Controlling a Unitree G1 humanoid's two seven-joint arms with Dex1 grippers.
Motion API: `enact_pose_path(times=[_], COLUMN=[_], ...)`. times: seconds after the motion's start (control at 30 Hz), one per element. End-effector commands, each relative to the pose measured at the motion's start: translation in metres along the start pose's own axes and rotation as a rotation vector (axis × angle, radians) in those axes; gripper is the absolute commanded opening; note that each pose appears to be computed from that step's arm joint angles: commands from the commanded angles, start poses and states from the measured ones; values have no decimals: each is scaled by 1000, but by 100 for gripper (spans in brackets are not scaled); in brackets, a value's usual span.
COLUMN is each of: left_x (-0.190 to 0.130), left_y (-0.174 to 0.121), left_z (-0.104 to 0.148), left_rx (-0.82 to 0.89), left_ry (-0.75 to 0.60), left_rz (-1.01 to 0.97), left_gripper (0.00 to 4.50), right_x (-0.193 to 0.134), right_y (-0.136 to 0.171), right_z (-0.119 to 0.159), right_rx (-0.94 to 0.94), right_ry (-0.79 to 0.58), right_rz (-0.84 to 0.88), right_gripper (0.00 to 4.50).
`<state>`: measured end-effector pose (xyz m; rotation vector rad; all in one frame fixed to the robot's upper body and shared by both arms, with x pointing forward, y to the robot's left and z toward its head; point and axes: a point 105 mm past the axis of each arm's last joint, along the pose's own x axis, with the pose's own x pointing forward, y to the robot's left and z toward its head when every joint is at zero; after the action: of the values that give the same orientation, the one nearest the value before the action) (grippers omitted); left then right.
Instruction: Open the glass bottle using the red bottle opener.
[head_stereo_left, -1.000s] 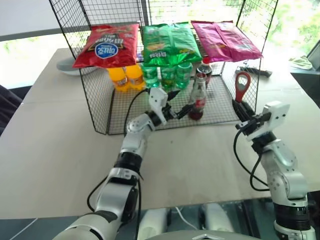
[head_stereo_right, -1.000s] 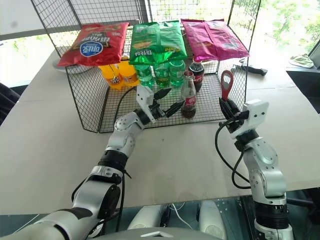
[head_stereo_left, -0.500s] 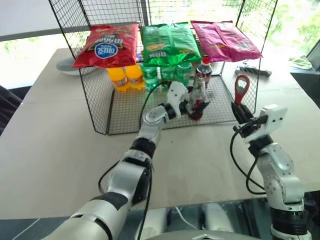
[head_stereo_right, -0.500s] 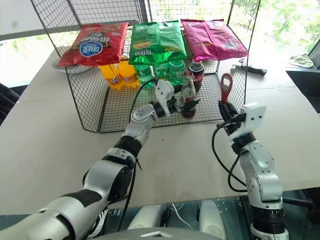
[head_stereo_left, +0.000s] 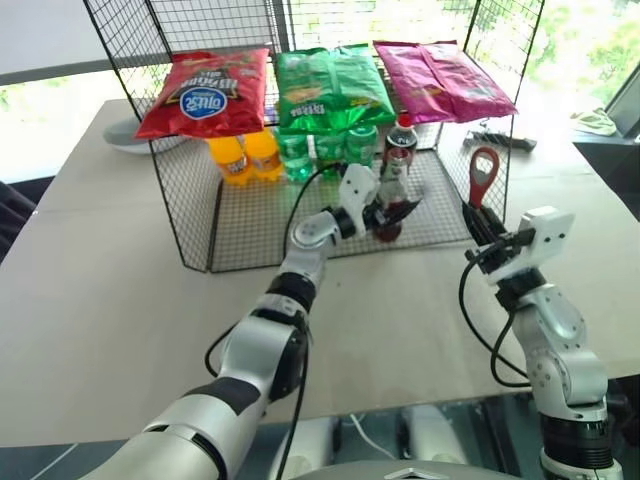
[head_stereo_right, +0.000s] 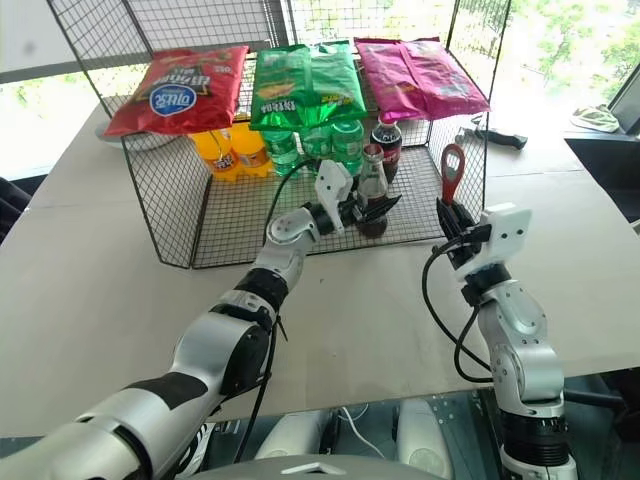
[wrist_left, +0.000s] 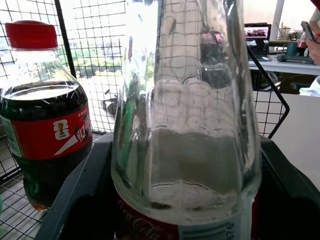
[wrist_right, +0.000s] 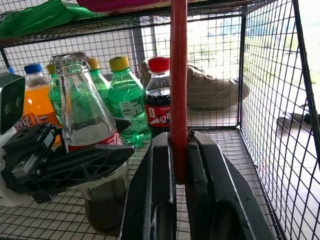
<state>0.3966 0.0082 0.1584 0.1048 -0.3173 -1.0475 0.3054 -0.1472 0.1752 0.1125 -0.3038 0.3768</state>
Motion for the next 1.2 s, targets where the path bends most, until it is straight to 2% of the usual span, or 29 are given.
enact_pose_path(times=[0.03, 0.17, 0.27, 0.4, 0.73, 0.8, 0.87, 1.0, 1.2], left_x=[-2, -25, -47, -66, -73, -74, -75, -77, -78], left_y=[0, -14, -33, -44, -46, -45, -44, -41, -38], left_z=[36, 52, 45, 40, 33, 35, 36, 39, 58], left_rx=[69, 52, 33, -27, -34, -25, -17, 5, -32], left_ry=[-103, -102, -24, 0, -34, -38, -37, -45, -136], left_rz=[-50, -123, -188, -172, -70, -76, -84, -74, -74], left_gripper=[266, 266, 266, 266, 266, 369, 437, 445, 445], right_x=[3, 4, 6, 8, 12, 12, 13, 13, 13], right_y=[5, 5, 7, 8, 9, 9, 9, 9, 8], right_z=[16, 14, 12, 11, 10, 10, 10, 10, 9], right_rx=[-20, -12, -1, 3, 6, 5, 4, 3, 4], right_ry=[-57, -58, -57, -57, -56, -56, -57, -57, -54], right_rz=[28, 28, 36, 44, 60, 62, 64, 68, 64], right_gripper=[0, 0, 0, 0, 0, 0, 0, 0, 0])
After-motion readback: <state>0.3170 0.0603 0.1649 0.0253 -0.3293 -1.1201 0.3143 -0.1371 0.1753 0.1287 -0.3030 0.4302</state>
